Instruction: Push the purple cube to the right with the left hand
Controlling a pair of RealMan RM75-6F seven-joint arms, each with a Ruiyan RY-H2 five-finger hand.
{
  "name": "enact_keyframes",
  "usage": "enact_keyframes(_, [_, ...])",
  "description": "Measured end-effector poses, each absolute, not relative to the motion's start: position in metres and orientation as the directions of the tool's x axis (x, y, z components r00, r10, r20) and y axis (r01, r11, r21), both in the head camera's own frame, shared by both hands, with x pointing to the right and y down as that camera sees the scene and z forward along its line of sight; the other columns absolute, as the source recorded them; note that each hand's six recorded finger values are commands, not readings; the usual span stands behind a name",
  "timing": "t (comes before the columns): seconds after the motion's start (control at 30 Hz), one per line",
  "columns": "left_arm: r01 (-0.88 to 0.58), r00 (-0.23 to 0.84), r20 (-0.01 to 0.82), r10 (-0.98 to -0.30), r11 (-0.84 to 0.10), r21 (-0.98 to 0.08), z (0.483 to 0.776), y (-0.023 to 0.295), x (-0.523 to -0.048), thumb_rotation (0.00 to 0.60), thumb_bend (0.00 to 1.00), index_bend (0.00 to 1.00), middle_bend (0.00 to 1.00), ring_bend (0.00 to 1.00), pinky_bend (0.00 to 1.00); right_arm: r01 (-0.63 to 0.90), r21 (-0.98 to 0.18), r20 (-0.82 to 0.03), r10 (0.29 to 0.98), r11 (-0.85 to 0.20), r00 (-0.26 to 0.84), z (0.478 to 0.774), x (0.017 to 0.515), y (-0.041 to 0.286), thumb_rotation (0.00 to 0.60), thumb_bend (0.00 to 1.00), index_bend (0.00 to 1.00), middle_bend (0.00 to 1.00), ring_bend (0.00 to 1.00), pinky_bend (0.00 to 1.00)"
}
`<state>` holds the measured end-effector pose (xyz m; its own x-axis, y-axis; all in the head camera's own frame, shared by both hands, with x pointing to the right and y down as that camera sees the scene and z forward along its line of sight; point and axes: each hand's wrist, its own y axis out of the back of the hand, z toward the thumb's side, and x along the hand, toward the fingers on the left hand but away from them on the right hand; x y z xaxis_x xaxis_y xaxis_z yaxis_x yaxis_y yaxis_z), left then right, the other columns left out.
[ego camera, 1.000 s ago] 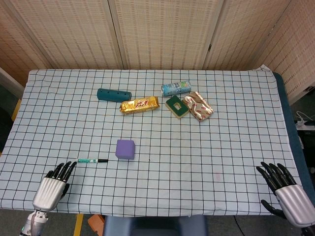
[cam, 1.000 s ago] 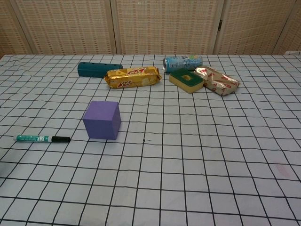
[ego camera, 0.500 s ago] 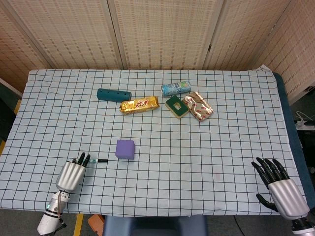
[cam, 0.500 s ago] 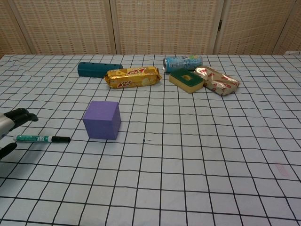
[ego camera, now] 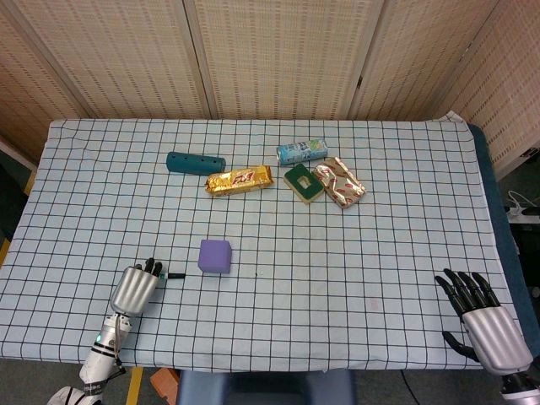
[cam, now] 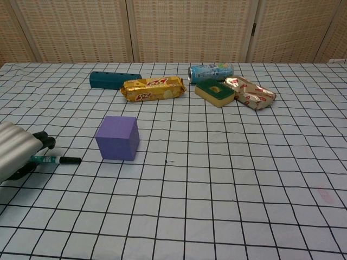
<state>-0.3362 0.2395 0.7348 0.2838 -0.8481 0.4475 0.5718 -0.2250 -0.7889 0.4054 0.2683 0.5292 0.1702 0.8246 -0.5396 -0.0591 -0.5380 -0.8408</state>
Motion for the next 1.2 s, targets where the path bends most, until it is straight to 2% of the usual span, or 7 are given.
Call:
enact_keyframes(0.17, [0.562, 0.295, 0.438, -0.849, -0.217, -0.798, 0.734, 0.238, -0.336, 0.600, 0.38, 0.47, 0.48, 0.71, 1.00, -0.066, -0.842, -0.538, 0.826, -0.535, 0.165, 0.530, 0.405, 0.268, 0.600, 0.13, 0.00, 0.00, 0.00, 0.00])
enact_keyframes(0.6, [0.561, 0.287, 0.455, -0.843, -0.237, -0.793, 0.741, 0.236, -0.339, 0.600, 0.40, 0.52, 0.52, 0.71, 1.00, -0.071, -0.840, -0.542, 0.825, -0.538, 0.158, 0.532, 0.405, 0.268, 0.600, 0.13, 0.00, 0.00, 0.00, 0.00])
enact_keyframes(0.73, [0.560, 0.290, 0.453, -0.843, -0.235, -0.794, 0.742, 0.236, -0.339, 0.600, 0.44, 0.59, 0.59, 0.71, 1.00, -0.069, -0.844, -0.535, 0.830, -0.532, 0.155, 0.531, 0.406, 0.267, 0.600, 0.13, 0.00, 0.00, 0.00, 0.00])
enact_keyframes(0.9, [0.541, 0.313, 0.406, -0.859, -0.191, -0.819, 0.735, 0.232, -0.338, 0.600, 0.51, 0.77, 0.76, 0.73, 1.00, -0.072, -0.843, -0.537, 0.830, -0.533, 0.151, 0.532, 0.406, 0.267, 0.600, 0.13, 0.00, 0.00, 0.00, 0.00])
enact_keyframes(0.97, [0.532, 0.326, 0.377, -0.867, -0.162, -0.831, 0.730, 0.229, -0.340, 0.600, 0.54, 0.80, 0.80, 0.74, 1.00, -0.073, -0.843, -0.537, 0.830, -0.533, 0.149, 0.532, 0.406, 0.267, 0.600, 0.13, 0.00, 0.00, 0.00, 0.00])
enact_keyframes(1.2, [0.514, 0.335, 0.294, -0.895, -0.088, -0.853, 0.712, 0.212, -0.367, 0.600, 0.55, 0.81, 0.82, 0.75, 1.00, -0.081, -0.844, -0.536, 0.834, -0.530, 0.133, 0.533, 0.408, 0.266, 0.600, 0.13, 0.00, 0.00, 0.00, 0.00])
